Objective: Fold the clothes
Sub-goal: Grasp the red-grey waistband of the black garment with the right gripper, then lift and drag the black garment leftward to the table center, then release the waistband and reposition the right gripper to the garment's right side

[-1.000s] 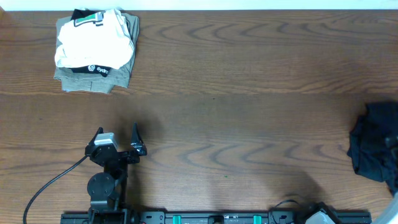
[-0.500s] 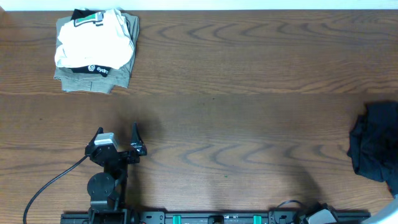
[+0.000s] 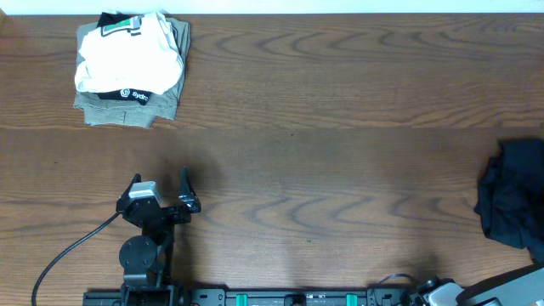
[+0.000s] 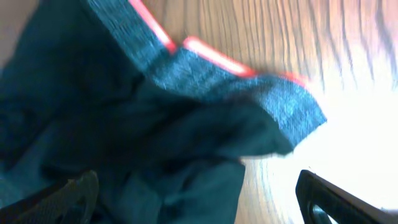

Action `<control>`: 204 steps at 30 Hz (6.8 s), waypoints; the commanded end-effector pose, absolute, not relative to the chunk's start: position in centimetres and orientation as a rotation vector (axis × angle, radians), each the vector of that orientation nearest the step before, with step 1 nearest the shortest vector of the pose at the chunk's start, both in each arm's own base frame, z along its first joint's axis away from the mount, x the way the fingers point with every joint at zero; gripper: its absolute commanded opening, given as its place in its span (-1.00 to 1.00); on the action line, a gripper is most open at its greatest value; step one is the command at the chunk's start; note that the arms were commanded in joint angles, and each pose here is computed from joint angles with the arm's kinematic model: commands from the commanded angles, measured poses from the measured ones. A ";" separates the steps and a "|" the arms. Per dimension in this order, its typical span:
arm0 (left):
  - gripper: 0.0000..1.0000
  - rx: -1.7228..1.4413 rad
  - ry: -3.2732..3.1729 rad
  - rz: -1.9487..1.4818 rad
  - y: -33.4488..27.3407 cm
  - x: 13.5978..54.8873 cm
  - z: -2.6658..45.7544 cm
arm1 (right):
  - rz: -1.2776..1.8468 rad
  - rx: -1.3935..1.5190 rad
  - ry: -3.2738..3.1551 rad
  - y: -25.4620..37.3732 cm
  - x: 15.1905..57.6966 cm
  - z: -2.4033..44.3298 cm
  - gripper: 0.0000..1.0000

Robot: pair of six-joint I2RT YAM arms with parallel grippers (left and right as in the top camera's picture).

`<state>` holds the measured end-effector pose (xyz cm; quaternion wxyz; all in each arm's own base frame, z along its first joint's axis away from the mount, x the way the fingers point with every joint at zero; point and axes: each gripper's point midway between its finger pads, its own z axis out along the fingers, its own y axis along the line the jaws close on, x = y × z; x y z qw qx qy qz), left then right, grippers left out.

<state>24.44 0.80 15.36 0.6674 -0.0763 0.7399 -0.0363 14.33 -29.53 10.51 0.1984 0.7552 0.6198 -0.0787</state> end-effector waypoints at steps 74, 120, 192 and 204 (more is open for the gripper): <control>0.96 -0.178 1.718 -0.047 1.2 24.3 13.6 | 0.575 0.644 2.315 1.3 36.7 18.7 -0.97; 0.96 -0.178 1.718 -0.047 1.2 24.3 13.6 | 0.318 0.498 2.682 3.7 33.3 12.7 0.21; 0.96 -0.178 1.718 -0.047 1.2 24.3 13.6 | 1.048 0.148 2.100 32.7 46.1 10.5 -0.97; 0.96 -0.178 1.718 -0.047 1.2 24.3 13.6 | 0.999 -0.115 2.023 38.1 46.3 16.1 0.30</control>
